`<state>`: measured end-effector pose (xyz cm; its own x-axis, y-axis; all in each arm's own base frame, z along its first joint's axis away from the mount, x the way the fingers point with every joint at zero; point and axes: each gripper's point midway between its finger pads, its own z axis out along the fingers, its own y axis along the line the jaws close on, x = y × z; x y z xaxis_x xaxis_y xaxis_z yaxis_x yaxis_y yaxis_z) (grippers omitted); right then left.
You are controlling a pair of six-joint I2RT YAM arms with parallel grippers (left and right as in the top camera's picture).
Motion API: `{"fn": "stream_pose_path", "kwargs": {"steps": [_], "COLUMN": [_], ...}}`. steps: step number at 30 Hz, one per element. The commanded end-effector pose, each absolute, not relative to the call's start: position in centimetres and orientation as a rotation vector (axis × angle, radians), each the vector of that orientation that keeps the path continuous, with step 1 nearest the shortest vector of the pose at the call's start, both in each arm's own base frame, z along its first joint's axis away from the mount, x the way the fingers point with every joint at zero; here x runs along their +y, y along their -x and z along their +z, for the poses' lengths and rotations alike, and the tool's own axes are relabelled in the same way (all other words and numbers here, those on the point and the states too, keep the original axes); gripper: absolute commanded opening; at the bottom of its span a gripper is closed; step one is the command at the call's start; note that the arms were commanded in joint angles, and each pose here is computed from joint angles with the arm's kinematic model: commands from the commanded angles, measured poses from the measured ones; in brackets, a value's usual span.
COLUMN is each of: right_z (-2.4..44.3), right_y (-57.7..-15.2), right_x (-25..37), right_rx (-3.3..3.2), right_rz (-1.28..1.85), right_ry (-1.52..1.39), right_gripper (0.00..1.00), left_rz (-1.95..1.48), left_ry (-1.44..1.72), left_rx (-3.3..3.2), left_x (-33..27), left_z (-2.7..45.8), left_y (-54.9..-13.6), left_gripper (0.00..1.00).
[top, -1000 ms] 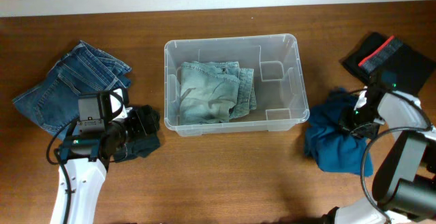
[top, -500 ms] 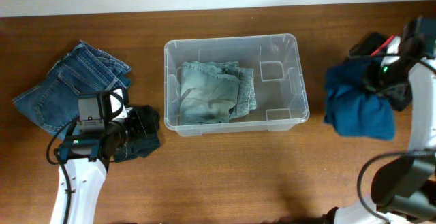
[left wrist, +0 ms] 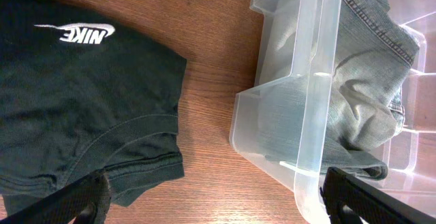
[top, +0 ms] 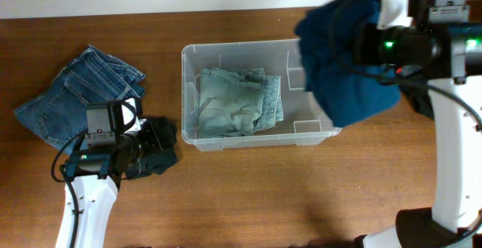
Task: Pack container
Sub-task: 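Lift the teal shirt and carry it left into the bin's right side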
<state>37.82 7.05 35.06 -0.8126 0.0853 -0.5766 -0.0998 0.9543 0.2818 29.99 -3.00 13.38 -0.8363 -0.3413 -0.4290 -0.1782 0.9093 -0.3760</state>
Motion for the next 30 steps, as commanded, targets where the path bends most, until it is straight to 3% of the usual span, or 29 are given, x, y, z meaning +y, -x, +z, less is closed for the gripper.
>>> {"fn": "stream_pose_path", "kwargs": {"steps": [1,13,30], "right_z": [36.8,29.9,15.9], "right_y": [-37.1,-39.4,-43.6], "right_x": [10.7,16.0,14.8], "right_rx": [2.436,2.627,2.942], "right_rz": [0.498,0.477,0.206], "right_ry": [0.105,0.172,0.079], "right_gripper": [0.04,0.04,0.04], "left_rz": [-0.429,-0.429,-0.429], "left_ry": [0.350,0.350,0.350], "left_rx": [2.566,2.566,2.566], "left_x": [-3.0,-3.0,-3.0], "left_z": [13.6,13.6,13.6], "left_y": [-30.1,-30.1,-30.1], "left_gripper": [0.99,1.00,0.99]}}
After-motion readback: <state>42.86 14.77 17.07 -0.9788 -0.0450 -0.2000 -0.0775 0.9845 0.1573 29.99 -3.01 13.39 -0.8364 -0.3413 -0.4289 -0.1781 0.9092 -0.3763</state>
